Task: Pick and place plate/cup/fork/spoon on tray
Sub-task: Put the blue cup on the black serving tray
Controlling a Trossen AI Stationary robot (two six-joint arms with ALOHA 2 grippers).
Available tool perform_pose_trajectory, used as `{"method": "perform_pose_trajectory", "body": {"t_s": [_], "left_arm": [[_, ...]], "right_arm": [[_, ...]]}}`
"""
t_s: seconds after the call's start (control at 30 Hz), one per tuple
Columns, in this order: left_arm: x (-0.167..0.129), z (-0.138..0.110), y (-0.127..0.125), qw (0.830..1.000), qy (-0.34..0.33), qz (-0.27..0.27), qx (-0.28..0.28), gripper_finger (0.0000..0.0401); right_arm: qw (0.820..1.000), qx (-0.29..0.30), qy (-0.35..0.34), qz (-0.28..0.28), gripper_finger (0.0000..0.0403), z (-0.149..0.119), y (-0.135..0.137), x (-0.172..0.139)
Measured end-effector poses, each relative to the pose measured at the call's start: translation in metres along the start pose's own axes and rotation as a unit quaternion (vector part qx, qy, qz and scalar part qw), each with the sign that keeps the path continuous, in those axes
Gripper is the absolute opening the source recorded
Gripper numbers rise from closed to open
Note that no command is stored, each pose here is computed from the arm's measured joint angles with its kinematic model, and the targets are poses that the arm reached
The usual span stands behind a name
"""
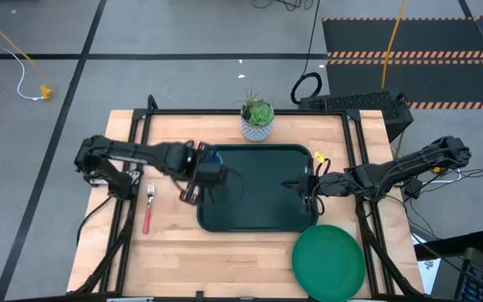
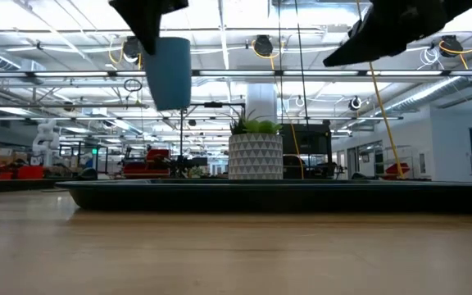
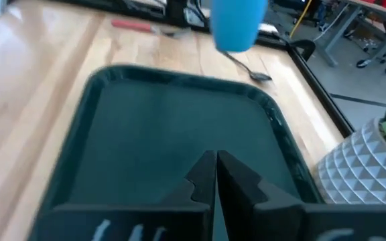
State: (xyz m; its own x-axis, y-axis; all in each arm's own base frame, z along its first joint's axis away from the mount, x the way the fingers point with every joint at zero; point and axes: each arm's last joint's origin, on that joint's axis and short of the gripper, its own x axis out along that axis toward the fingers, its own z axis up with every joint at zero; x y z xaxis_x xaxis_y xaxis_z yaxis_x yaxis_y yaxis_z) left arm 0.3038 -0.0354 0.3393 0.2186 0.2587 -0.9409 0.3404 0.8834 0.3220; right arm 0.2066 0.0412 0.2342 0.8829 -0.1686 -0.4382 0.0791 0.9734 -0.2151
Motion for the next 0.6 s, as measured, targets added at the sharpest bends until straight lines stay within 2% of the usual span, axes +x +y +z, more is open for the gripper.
{"method": "perform_pose_trajectory", "body": {"t_s": [0.3, 0.6], "left_arm": [[0.022, -0.007, 0.048, 0.999, 0.005, 0.015, -0.039, 0.0006], [0.059, 0.002, 0.067, 0.999, 0.027, -0.004, -0.032, 0.0005]], "right_arm": [[1.0, -0.003, 0.024, -0.013, 0.0009, -0.005, -0.006, 0.002], [0.999, -0.003, 0.029, -0.014, 0.0009, -0.006, -0.006, 0.002]]}}
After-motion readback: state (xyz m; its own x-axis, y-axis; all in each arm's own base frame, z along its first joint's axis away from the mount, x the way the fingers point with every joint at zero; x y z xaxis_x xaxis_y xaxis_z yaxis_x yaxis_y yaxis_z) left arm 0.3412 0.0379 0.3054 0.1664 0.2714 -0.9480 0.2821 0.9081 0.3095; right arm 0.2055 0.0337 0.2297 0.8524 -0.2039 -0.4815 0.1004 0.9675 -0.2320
